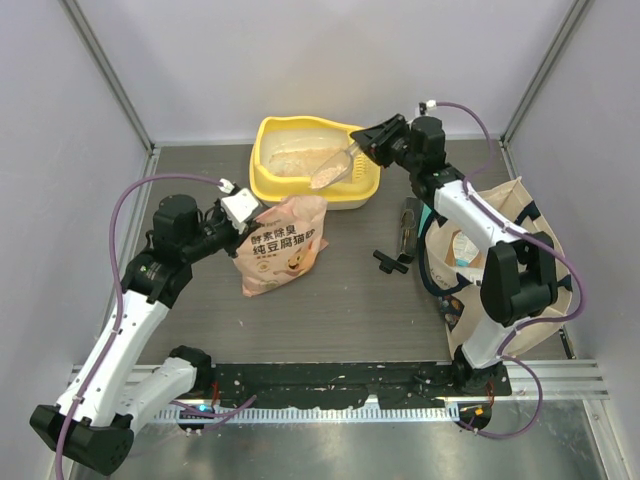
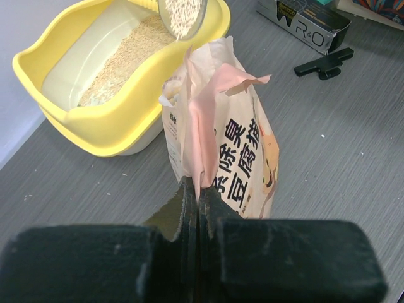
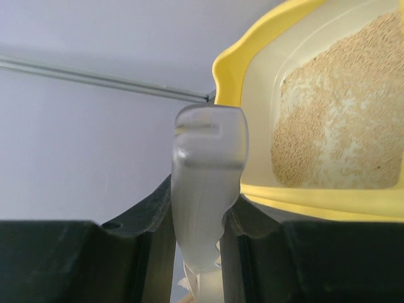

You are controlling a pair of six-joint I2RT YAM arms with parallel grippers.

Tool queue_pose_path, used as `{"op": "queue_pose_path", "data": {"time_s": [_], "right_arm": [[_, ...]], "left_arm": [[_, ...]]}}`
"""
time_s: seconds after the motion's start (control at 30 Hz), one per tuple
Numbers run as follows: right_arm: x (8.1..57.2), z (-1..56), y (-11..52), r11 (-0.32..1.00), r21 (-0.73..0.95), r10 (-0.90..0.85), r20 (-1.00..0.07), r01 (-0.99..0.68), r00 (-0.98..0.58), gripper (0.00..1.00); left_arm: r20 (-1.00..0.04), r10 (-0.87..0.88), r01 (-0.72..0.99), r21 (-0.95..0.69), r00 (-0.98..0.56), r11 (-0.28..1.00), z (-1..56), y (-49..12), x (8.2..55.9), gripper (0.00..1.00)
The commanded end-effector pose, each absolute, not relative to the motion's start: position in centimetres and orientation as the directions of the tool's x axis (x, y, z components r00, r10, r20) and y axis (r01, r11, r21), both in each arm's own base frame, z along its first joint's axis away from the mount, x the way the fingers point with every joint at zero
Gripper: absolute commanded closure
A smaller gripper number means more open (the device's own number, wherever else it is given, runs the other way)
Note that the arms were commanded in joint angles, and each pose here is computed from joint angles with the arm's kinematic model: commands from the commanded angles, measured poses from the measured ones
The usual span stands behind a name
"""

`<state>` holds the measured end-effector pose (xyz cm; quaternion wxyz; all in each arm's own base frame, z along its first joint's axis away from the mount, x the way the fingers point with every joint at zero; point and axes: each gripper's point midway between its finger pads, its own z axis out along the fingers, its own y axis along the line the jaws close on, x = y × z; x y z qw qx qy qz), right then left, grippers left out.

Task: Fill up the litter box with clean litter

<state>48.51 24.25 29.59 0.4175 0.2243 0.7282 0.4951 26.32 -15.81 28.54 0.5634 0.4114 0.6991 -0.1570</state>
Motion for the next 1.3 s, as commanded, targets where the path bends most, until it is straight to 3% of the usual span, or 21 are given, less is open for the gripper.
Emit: {"op": "queue_pose_path", "data": {"time_s": [0.0,0.2,0.23,0.3,0.37,0.4,0.47,0.53,0.87,0.9,1.03,1.13,1.27], "right_arm": [[51.5,34.8,21.9,0.37,0.909,0.792,-0.417,-0.193,-0.446,0.99],[57.0,36.1,22.8,0.463,0.834,0.755,-0.548,-0.298,-0.36,0.99],[58.6,34.0,23.3,0.49,0.824,0.741,-0.565,-0.284,-0.362,0.99],[60.1,35.0,25.2,0.572,0.726,0.67,-0.682,-0.38,-0.294,0.99],[62.0,31.3,27.5,0.659,0.644,0.587,-0.763,-0.388,-0.27,0.99],[62.3,33.1,28.8,0.666,0.612,0.574,-0.785,-0.427,-0.23,0.99],[63.6,30.6,31.1,0.714,0.537,0.501,-0.84,-0.449,-0.208,0.99],[63.4,32.1,33.3,0.791,0.376,0.39,-0.918,-0.483,-0.076,0.99],[61.5,39.1,29.4,0.903,0.081,0.2,-0.949,-0.423,0.244,0.99],[59.7,42.7,28.5,0.897,0.073,0.217,-0.931,-0.436,0.292,0.99],[54.9,46.5,27.9,0.801,0.155,0.302,-0.939,-0.578,0.167,0.99],[50.1,46.6,28.7,0.681,0.229,0.306,-0.952,-0.695,-0.014,0.99],[45.1,43.7,29.5,0.571,0.376,0.319,-0.921,-0.73,-0.225,0.99]], "left_arm": [[-0.926,0.372,0.739,0.292,0.06,0.607,31.1,-16.2,26.6,1.0],[-0.919,0.391,0.746,0.296,0.051,0.597,30.4,-16.1,26.5,1.0],[-0.918,0.393,0.749,0.295,0.051,0.593,30.3,-16.1,26.4,1.0],[-0.919,0.392,0.758,0.289,0.047,0.585,30.2,-16.2,26.2,1.0],[-0.918,0.393,0.761,0.283,0.04,0.584,29.9,-16.3,26.3,1.0],[-0.918,0.394,0.763,0.28,0.036,0.582,29.8,-16.3,26.3,1.0],[-0.919,0.394,0.767,0.276,0.034,0.58,29.7,-16.4,26.3,1.0],[-0.919,0.393,0.771,0.273,0.031,0.575,29.8,-16.5,26.2,1.0],[-0.92,0.391,0.793,0.266,0.038,0.548,29.6,-16.6,25.1,1.0],[-0.919,0.392,0.792,0.272,0.045,0.547,29.7,-16.6,25.1,1.0],[-0.915,0.398,0.779,0.294,0.062,0.553,29.9,-16.3,24.9,1.0],[-0.916,0.395,0.78,0.293,0.063,0.554,29.6,-16.3,24.8,1.0],[-0.921,0.384,0.789,0.283,0.065,0.545,29.4,-16.5,24.6,1.0]]}}
